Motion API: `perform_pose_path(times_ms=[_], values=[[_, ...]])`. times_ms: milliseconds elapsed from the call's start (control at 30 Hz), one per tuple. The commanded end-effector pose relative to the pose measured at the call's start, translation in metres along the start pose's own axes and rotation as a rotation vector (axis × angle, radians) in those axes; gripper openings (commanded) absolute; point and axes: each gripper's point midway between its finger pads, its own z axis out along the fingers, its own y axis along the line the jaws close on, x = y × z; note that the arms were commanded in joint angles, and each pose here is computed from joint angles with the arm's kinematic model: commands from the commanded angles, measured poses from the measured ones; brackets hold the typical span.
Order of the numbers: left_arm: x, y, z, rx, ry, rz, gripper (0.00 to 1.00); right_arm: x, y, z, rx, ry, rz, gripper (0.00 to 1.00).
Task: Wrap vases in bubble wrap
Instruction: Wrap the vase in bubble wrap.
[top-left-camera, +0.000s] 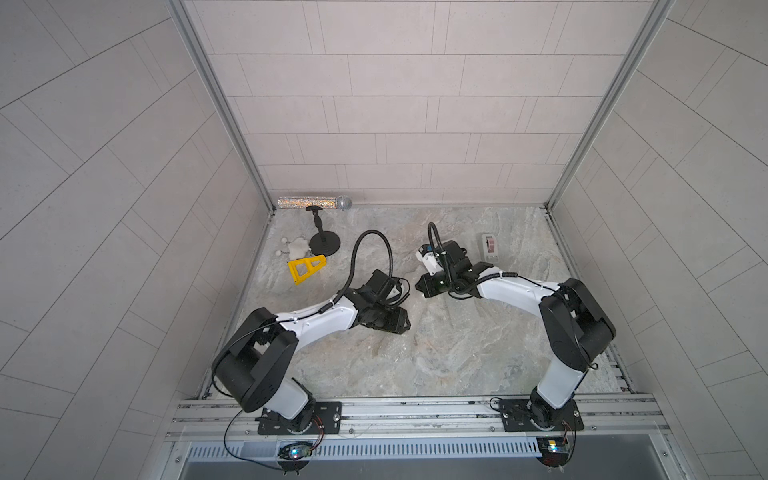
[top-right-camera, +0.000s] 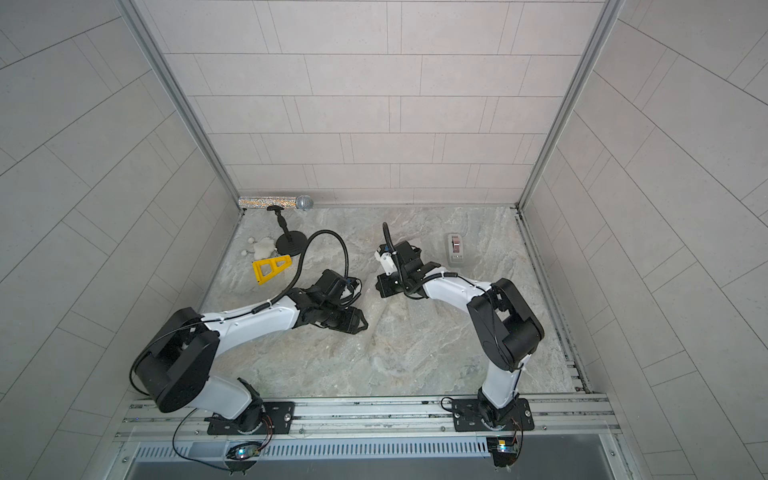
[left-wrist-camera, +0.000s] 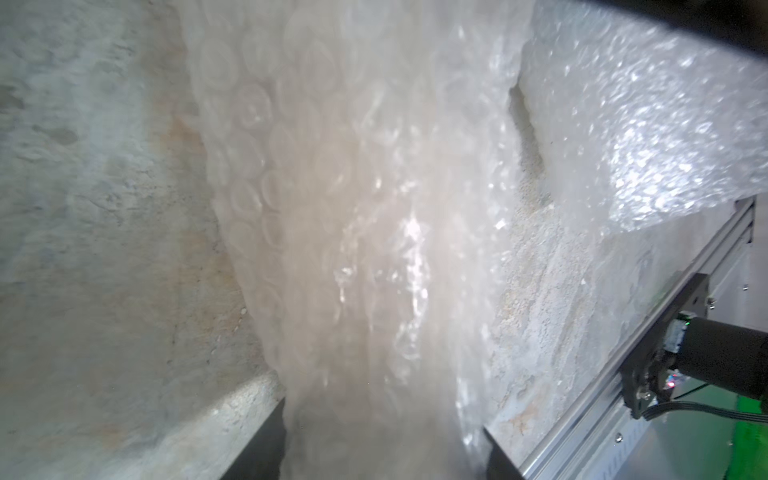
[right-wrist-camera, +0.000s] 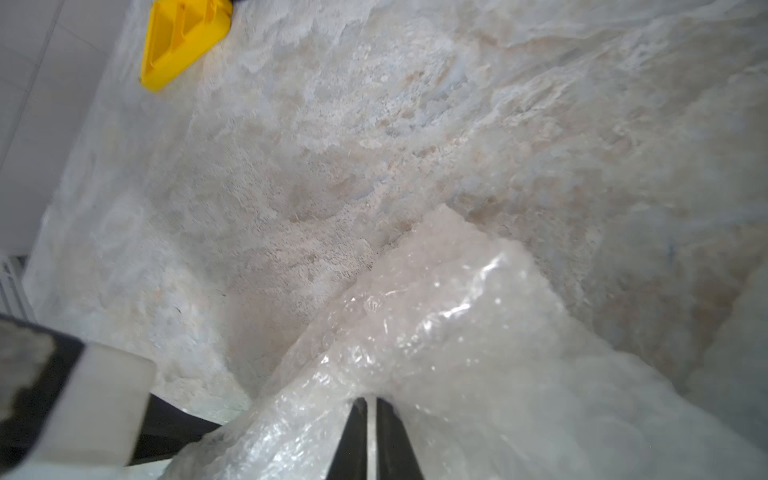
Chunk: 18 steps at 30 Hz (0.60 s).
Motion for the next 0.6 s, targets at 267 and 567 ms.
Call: perform_pose_path(times_ms=[267, 567], values=[[0.005, 0.008, -0.004, -0.17, 0.069, 0.184, 0.4, -0.036, -0.033, -0.096, 0.018, -0.24, 0.132, 0.43], [-0.002, -0.001, -0.003, -0.137, 0.07, 0.23, 0.37, -0.051, -0.153, -0.167, 0.16, -0.38, 0.436, 0.84]])
